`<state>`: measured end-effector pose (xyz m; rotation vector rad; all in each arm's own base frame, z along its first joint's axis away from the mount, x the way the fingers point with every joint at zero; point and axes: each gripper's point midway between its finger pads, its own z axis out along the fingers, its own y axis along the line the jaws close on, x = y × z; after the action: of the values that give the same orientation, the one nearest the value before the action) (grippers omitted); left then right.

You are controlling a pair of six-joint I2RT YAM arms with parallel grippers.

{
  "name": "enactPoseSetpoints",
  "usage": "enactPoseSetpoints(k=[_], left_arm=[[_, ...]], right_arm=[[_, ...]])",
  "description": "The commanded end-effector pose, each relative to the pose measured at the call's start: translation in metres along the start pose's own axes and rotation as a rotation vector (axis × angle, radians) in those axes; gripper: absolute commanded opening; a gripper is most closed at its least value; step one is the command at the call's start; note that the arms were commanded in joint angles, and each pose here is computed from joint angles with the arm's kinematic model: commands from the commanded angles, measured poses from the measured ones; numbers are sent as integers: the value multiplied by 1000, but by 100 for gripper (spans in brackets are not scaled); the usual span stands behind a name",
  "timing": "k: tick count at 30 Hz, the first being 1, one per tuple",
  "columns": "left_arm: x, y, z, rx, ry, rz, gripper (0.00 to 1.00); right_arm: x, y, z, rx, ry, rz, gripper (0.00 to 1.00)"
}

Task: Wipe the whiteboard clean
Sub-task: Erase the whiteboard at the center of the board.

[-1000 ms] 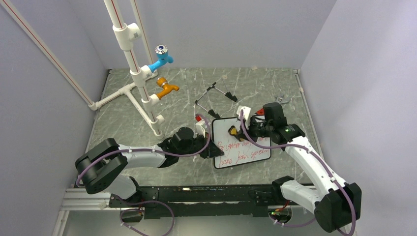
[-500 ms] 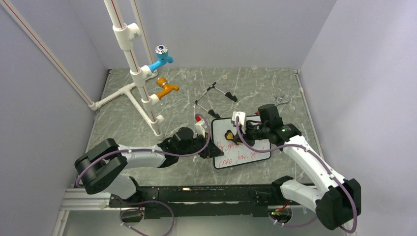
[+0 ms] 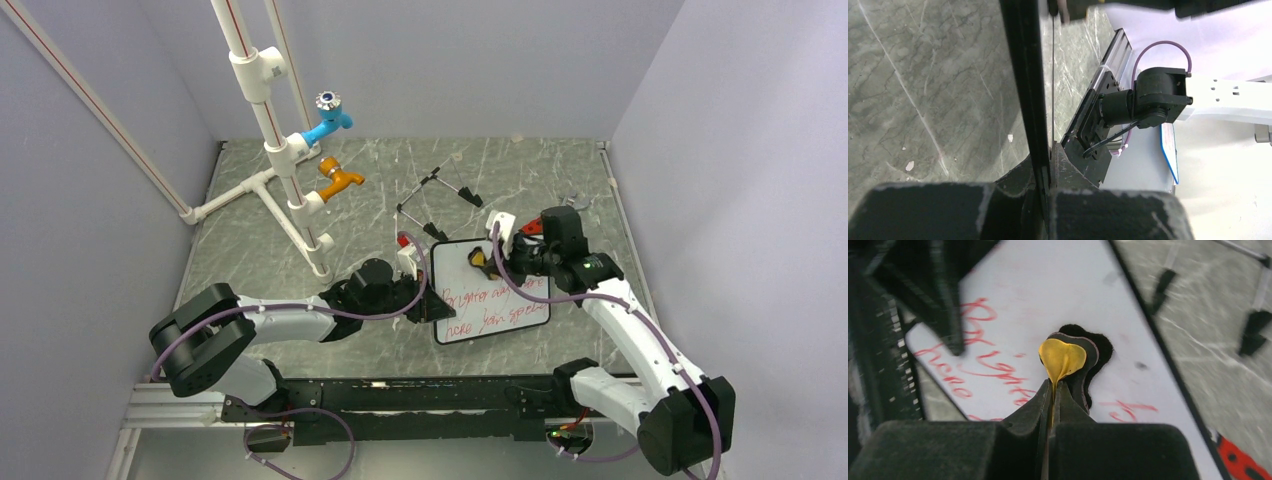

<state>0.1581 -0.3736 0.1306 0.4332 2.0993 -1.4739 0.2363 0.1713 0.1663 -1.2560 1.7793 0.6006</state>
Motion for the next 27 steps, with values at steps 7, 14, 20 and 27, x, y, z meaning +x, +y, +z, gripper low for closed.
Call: enactPoseSetpoints(k=[7,14,20,27], left_arm=[[-19,-41,0,149,-37,90,0],[-20,-43,2,152,-34,88,0],[-21,-38,-3,137,-40,87,0],[-20,-37,-2,139,-34,84,0]], right_arm=[[6,65,18,-303,23,-100,0],[32,48,22,-205,189,-158,0],[38,9,6,13,258,-179,0],[39,0,-5,81,270,-205,0]])
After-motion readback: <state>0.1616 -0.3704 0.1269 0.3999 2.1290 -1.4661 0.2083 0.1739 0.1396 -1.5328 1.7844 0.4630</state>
